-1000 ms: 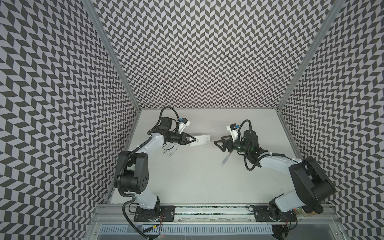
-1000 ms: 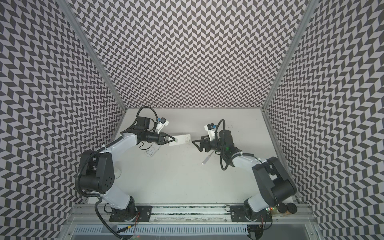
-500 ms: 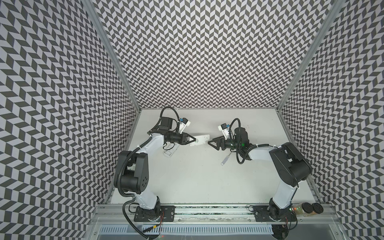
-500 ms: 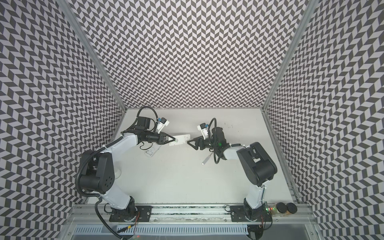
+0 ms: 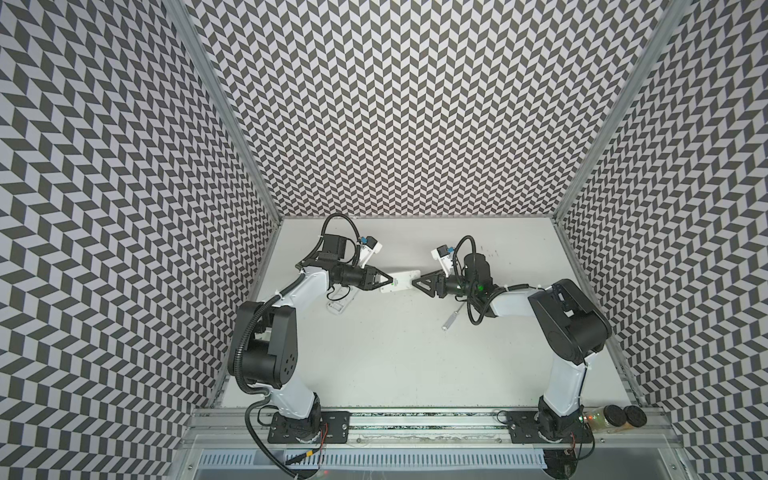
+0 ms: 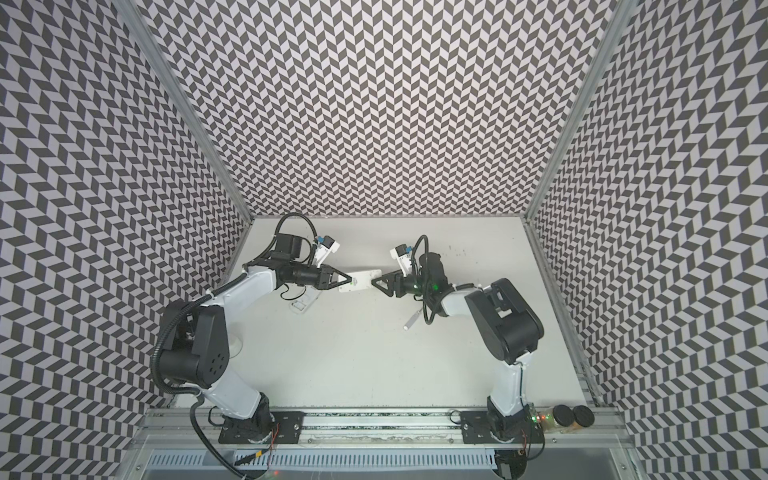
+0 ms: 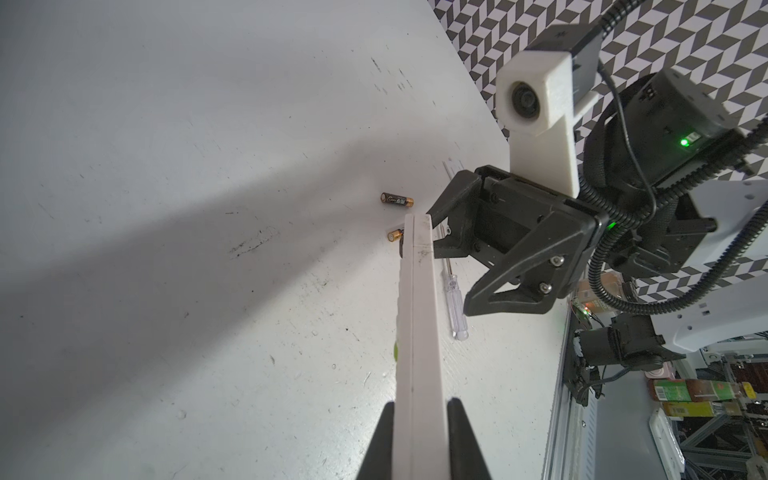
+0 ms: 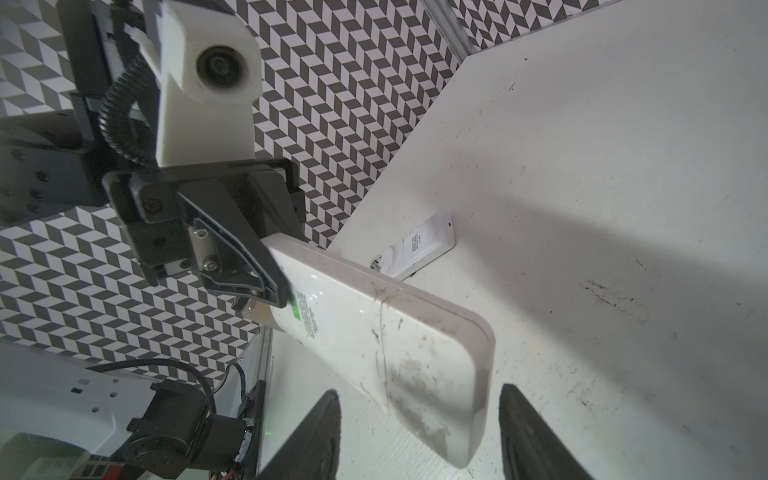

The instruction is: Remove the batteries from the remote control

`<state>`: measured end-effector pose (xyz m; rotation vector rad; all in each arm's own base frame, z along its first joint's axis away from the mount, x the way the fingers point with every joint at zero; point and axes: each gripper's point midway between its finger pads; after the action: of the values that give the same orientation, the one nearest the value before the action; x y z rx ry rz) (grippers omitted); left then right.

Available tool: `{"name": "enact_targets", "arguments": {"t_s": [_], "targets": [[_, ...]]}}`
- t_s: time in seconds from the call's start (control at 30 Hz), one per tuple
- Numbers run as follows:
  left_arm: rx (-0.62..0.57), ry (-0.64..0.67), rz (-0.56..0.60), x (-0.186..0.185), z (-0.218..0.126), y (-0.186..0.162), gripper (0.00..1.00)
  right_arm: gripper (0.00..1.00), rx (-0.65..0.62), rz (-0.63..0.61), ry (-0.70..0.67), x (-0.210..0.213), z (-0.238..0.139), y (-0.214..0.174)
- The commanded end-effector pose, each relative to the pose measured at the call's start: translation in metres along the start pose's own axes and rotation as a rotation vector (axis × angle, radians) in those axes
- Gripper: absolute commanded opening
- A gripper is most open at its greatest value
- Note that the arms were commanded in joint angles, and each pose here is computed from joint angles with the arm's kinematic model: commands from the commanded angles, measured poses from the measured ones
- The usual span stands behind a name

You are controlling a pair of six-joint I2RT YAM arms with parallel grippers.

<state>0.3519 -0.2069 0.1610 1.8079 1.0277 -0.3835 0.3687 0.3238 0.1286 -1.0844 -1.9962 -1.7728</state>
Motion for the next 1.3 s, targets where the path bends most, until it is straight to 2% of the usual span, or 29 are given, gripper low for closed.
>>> {"name": "enact_targets", "arguments": {"t_s": [0.0, 0.17, 0.3, 0.43, 0.6, 0.7, 0.8, 1.03, 1.17, 1.27], "targets": [[-0.029, -0.043, 0.059, -0.016, -0.003, 0.010, 0.00, 0.55, -0.040, -0.035, 0.031, 0.006, 0.007, 0.013], [-0.015, -0.021, 0.084, -0.017, -0.003, 0.010, 0.00, 0.51, -0.040, -0.031, 0.038, 0.007, 0.010, 0.014], [-0.010, 0.012, 0.082, -0.008, 0.000, 0.009, 0.00, 0.39, -0.017, -0.039, 0.015, 0.001, 0.013, 0.006], [-0.018, -0.012, 0.078, -0.013, -0.003, 0.013, 0.00, 0.36, -0.012, -0.071, -0.028, -0.001, 0.009, 0.010], [-0.011, 0.035, 0.072, -0.005, 0.001, 0.012, 0.00, 0.30, -0.010, -0.064, -0.041, -0.002, 0.007, 0.010], [-0.016, 0.055, 0.041, 0.002, 0.001, 0.011, 0.00, 0.30, -0.018, -0.067, -0.036, 0.003, 0.004, 0.011], [-0.012, 0.135, 0.017, 0.016, 0.002, 0.009, 0.00, 0.30, -0.016, -0.067, -0.033, 0.006, 0.001, 0.010], [-0.008, 0.149, 0.001, 0.023, 0.005, 0.008, 0.00, 0.29, -0.006, -0.074, -0.004, 0.019, 0.001, 0.009], [-0.010, 0.117, 0.003, 0.016, 0.004, 0.012, 0.00, 0.25, 0.002, -0.076, 0.013, 0.024, 0.006, 0.008], [-0.006, 0.144, 0.006, 0.021, 0.006, 0.010, 0.00, 0.20, 0.007, -0.075, 0.008, 0.020, 0.008, 0.005]]}}
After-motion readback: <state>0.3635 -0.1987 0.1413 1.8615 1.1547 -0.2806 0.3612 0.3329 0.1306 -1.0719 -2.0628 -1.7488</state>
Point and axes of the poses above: each gripper's point midway between its finger pads, its own z axis out along the fingers, its own x axis along the line the jaws close on, y = z × x, and after that the axes turned 3 degrees about -z, right-handed
